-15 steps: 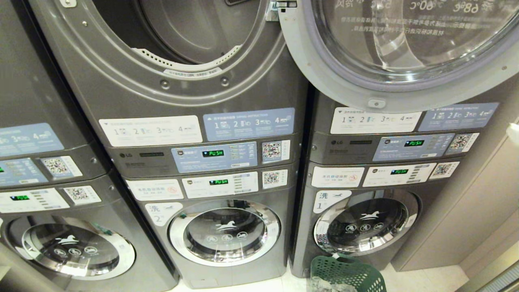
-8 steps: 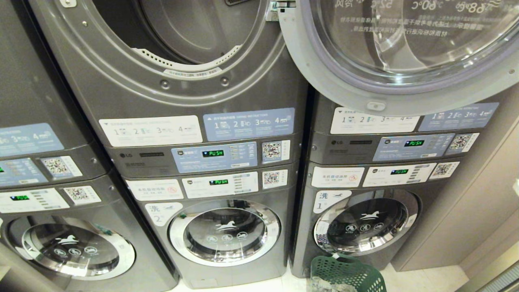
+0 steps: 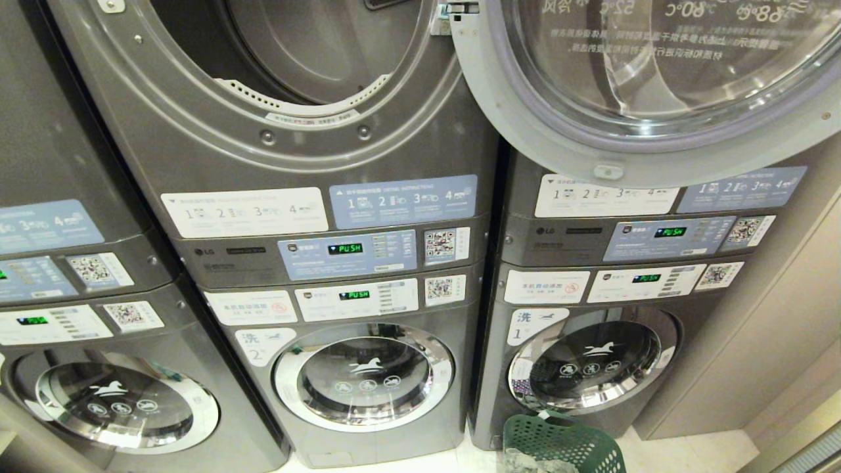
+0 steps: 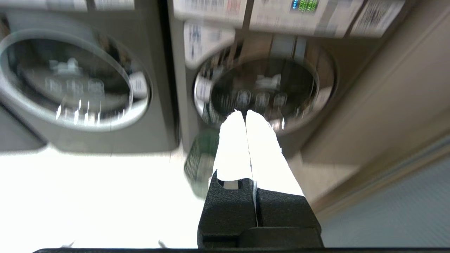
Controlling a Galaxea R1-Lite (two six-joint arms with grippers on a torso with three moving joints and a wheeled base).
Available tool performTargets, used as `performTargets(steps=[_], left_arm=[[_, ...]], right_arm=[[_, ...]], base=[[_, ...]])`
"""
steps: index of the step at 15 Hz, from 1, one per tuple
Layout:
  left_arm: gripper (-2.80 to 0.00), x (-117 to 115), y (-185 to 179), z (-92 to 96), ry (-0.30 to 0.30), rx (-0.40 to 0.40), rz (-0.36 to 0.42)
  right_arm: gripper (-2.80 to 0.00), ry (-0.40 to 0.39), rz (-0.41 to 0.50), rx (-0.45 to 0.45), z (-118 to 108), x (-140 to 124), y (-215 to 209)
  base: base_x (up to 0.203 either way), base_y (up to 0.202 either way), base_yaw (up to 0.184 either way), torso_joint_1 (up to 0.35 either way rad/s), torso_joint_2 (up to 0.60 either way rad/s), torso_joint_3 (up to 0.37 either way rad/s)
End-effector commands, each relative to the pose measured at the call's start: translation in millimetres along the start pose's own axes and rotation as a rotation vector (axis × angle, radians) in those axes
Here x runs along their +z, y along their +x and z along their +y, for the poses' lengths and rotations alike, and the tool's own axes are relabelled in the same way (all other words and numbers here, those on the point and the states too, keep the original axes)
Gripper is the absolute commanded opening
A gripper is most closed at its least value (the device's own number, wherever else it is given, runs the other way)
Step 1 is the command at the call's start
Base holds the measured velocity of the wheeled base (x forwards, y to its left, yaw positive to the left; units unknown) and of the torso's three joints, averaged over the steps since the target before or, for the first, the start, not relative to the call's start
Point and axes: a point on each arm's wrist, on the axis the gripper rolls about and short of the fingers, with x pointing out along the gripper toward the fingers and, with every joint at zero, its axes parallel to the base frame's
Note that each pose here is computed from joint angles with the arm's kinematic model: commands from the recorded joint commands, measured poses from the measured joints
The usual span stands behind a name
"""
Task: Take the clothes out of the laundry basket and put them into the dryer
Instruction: Take the clothes out of the basket
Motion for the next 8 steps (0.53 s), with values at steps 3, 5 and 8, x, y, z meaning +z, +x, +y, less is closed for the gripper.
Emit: performTargets(steps=[3, 5, 8], left_arm=[[-2.80, -0.1, -0.1, 0.0, -0.002, 0.000, 0.000], [-2.80, -0.1, -0.1, 0.0, -0.002, 0.002, 0.000], [-2.80, -0.1, -0.1, 0.0, 0.001, -0.001, 0.000]], right_arm=[[-2.80, 0.013, -0.125, -0.030, 1.3, -15.3, -8.7], [-2.80, 0.083, -0.137, -0.033, 1.1, -15.5, -7.7], [-2.80, 0.089, -0.137, -0.034, 1.1, -15.5, -7.7]], base=[[0.000, 0.000, 0.000, 0.000, 0.00, 0.000], [0.000, 0.000, 0.000, 0.000, 0.00, 0.000], [0.000, 0.000, 0.000, 0.000, 0.00, 0.000]])
